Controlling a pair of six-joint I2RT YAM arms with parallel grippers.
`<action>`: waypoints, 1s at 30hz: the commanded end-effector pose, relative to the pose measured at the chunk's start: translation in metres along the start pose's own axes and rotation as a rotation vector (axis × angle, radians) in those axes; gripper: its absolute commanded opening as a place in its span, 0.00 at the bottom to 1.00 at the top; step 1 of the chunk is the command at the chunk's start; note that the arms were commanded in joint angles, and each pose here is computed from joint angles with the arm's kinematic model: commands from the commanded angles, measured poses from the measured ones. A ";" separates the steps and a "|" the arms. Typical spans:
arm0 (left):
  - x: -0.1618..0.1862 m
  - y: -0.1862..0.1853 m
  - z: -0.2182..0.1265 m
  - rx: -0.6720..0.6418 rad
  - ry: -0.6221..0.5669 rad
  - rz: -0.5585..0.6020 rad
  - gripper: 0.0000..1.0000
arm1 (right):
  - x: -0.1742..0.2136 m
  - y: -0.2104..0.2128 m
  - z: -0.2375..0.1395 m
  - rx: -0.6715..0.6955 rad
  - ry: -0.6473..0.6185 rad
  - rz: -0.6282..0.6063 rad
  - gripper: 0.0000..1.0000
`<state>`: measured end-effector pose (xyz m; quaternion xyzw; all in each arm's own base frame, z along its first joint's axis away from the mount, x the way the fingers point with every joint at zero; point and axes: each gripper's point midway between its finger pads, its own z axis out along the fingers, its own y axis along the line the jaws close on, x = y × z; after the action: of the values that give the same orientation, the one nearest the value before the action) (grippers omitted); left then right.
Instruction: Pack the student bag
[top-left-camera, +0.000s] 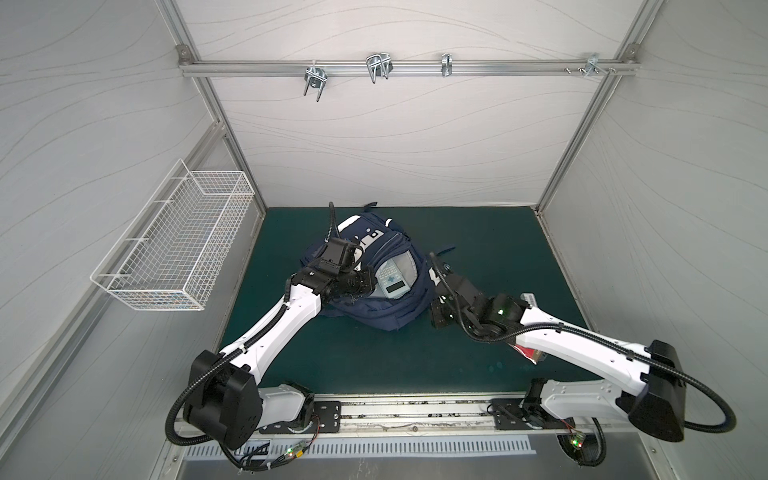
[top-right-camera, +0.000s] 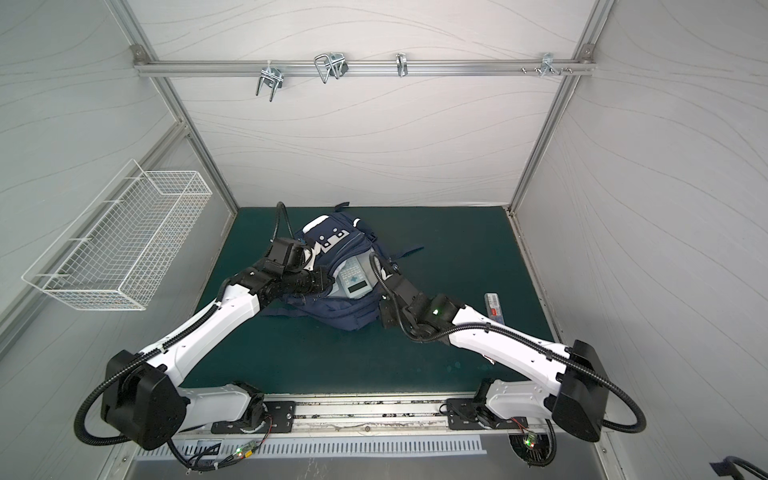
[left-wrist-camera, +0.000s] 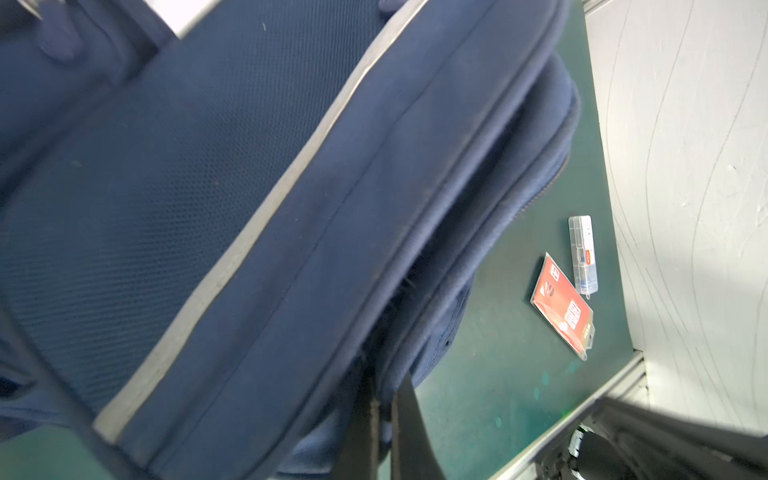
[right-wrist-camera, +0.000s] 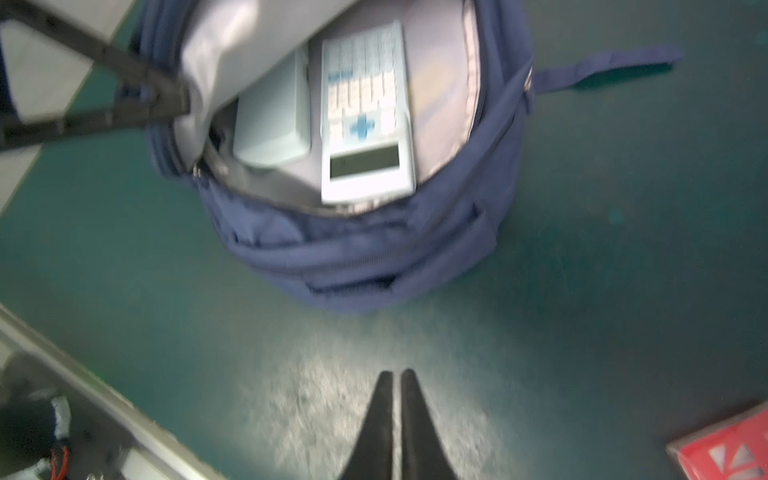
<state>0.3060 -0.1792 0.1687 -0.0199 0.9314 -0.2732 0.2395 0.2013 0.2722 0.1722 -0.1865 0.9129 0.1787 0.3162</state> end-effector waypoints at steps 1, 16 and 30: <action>0.003 -0.008 0.007 0.057 0.021 -0.058 0.09 | 0.014 0.004 -0.010 -0.009 0.008 0.044 0.05; 0.029 0.071 -0.037 -0.089 -0.071 -0.416 0.63 | 0.029 0.044 -0.010 0.008 0.003 -0.048 0.68; 0.034 0.085 -0.016 0.060 -0.071 -0.628 0.60 | 0.023 0.103 -0.006 0.065 -0.086 -0.150 0.86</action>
<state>0.2564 -0.0969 0.1076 -0.3014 0.8858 -0.3145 0.1604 0.1293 0.3471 0.1765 -0.2554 0.8876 0.1289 0.3610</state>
